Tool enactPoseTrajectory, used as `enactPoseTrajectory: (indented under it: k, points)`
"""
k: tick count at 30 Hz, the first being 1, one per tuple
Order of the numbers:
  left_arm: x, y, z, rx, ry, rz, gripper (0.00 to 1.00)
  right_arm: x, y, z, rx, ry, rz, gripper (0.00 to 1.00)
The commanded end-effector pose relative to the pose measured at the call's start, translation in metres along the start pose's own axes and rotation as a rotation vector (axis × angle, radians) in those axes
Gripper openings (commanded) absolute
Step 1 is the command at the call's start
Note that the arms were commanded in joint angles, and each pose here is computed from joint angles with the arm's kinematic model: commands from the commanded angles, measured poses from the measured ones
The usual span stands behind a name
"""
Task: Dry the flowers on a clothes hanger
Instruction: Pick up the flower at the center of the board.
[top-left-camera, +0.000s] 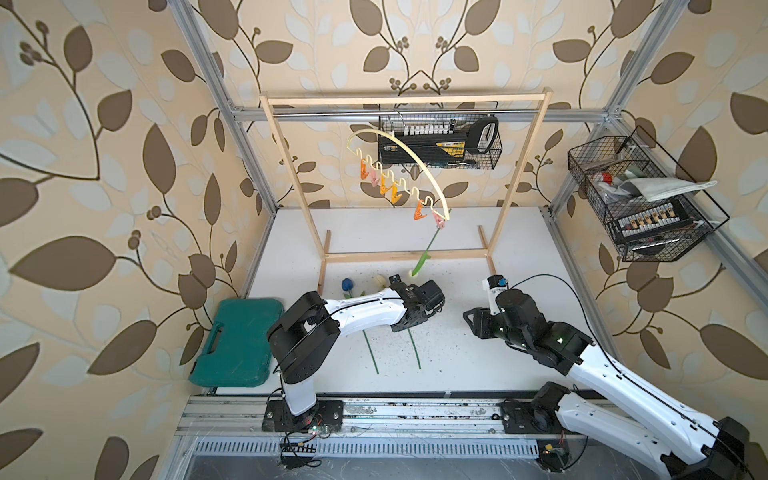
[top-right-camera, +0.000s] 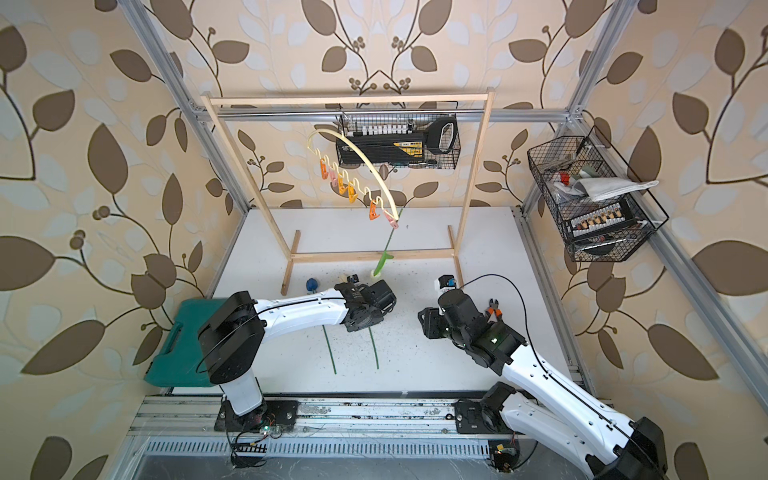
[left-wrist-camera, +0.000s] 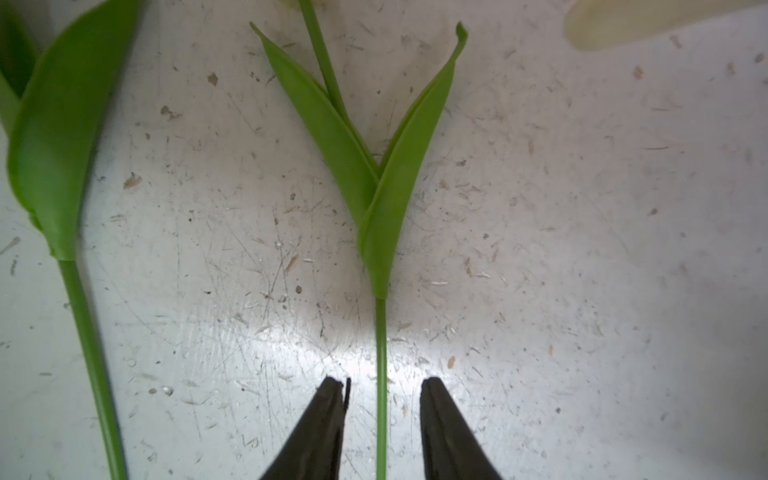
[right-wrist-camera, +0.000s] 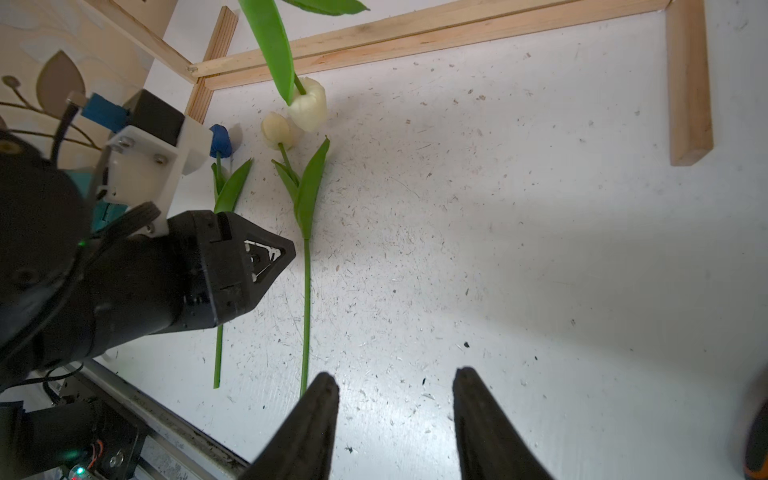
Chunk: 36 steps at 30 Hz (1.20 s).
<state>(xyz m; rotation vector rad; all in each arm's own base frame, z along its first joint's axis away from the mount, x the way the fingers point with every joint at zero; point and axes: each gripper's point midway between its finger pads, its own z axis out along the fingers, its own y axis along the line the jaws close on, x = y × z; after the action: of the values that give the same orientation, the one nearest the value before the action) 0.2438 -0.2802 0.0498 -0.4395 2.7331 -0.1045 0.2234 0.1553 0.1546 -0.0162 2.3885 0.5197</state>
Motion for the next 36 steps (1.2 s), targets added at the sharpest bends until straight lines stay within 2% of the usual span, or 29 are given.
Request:
enactPoseTrajectory:
  k: [1,10,31,36]
  points:
    - [0.001,-0.003,0.002,-0.009,0.000,-0.029,0.33,0.011,-0.005,0.001,0.000,0.034,0.011,0.47]
    - [0.004,-0.017,0.016,-0.016,0.016,0.000,0.31,0.012,-0.001,-0.005,-0.035,0.033,0.015,0.47]
    - [0.013,0.002,0.033,-0.084,0.034,-0.011,0.29,0.012,-0.002,-0.008,-0.037,0.026,0.022,0.47]
    - [0.018,0.002,0.039,-0.087,0.054,-0.010,0.23,0.010,-0.001,-0.011,-0.038,0.017,0.024,0.47]
